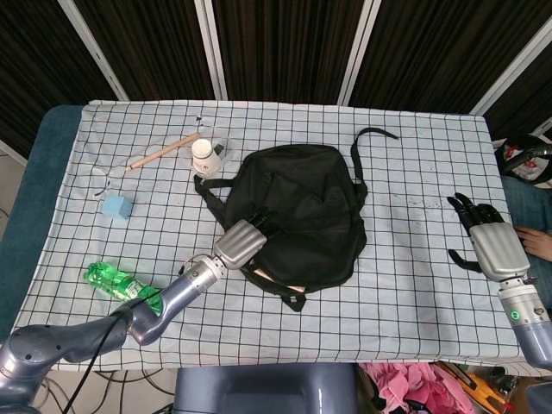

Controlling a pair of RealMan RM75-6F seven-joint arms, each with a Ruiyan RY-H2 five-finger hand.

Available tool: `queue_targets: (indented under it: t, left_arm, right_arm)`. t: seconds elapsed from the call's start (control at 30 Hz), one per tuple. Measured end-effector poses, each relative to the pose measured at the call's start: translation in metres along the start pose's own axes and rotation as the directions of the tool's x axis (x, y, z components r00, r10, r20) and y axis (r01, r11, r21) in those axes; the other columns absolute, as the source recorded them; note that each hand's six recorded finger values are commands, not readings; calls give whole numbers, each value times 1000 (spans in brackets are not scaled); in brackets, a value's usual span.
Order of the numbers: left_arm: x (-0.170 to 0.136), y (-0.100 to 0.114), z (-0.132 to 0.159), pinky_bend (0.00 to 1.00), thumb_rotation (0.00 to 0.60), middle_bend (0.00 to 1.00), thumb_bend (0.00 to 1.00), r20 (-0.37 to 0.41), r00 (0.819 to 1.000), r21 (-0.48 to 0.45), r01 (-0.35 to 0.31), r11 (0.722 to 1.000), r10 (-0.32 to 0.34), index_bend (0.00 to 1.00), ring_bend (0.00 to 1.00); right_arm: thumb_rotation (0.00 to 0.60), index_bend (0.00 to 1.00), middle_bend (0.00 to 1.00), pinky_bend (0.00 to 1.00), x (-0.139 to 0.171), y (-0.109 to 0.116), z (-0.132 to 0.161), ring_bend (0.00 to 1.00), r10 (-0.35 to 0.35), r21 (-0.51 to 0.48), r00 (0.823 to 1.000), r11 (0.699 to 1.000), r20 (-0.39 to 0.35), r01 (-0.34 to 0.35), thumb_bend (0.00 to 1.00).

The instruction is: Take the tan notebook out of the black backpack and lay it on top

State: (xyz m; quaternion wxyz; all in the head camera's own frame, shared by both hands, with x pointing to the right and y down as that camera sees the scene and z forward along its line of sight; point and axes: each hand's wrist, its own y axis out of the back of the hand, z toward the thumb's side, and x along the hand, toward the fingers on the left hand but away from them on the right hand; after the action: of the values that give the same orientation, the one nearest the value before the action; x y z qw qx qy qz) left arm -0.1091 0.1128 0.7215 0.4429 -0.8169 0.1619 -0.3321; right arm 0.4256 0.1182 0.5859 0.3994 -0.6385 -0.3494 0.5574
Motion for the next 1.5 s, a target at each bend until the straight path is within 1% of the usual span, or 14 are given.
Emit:
queue_targets:
  t: [0.1,0.3,0.4,0.57,0.6,0.7,0.77,0.83,0.87,0.97,1.07,1.27,1.37,1.5]
  left_arm:
    - [5,-4,7,0,600,251,106,13,1000,-6,8,1000,-8,229,0]
    - [13,-10,18,0,600,264,152,26,1000,-18,14,1000,-13,239,0]
    - [16,-12,23,0,600,280,190,34,999,-24,14,1000,-13,260,0]
    - [23,-12,30,0,600,344,280,43,999,-34,-13,999,14,322,4]
    - [26,-12,32,1,600,360,297,44,999,-41,-17,999,19,338,10]
    - [31,-12,37,31,600,462,377,49,998,-64,-22,998,25,450,71]
    - [32,-12,39,105,600,568,427,52,998,-78,-26,997,30,552,161]
    - [34,-10,40,152,600,619,460,50,998,-90,-39,995,44,599,212]
    - [35,-8,39,161,600,626,469,45,997,-95,-50,994,55,608,222]
    - [38,-1,33,181,600,641,481,25,996,-119,-84,989,87,631,248]
    - [41,5,28,189,600,656,481,-6,994,-164,-108,981,108,652,265]
    - [58,17,8,224,600,728,496,-105,990,-260,-124,958,99,709,331]
    - [65,21,-8,231,600,735,502,-157,983,-268,-135,954,95,709,342]
    - [69,25,-34,231,600,728,490,-235,968,-290,-151,945,82,703,342]
  right_arm:
    - [600,0,31,131,1,-1,-1,178,2,-7,1000,1000,3,-2,229]
    - [600,0,31,132,1,-1,-3,178,-1,-15,1000,1000,6,1,230]
    - [600,0,31,132,2,0,-3,178,-4,-18,1000,1000,5,4,229]
    - [600,0,31,132,3,0,-5,178,-3,-18,1000,1000,9,3,230]
    - [600,0,31,132,4,0,-6,178,-2,-19,1000,1000,10,2,230]
    - [600,0,31,132,5,-1,-7,178,0,-22,1000,1000,14,0,230]
    - [600,0,31,132,5,-2,-8,178,2,-21,1000,1000,15,-1,229]
    - [600,0,31,132,6,-2,-10,178,3,-20,1000,1000,19,-3,229]
    - [600,0,31,132,6,-3,-11,178,4,-23,1000,1000,21,-4,229]
    - [600,0,41,131,6,-2,-10,179,7,-26,1000,1000,15,-7,230]
    - [600,0,64,131,6,0,-6,181,14,-21,1000,1000,-3,-14,230]
    - [600,0,67,132,11,6,7,181,29,-6,998,1000,-48,-29,229]
    - [600,0,67,132,14,8,16,181,33,-2,997,999,-74,-33,229]
    - [600,0,68,132,17,6,24,181,46,6,994,999,-101,-46,229]
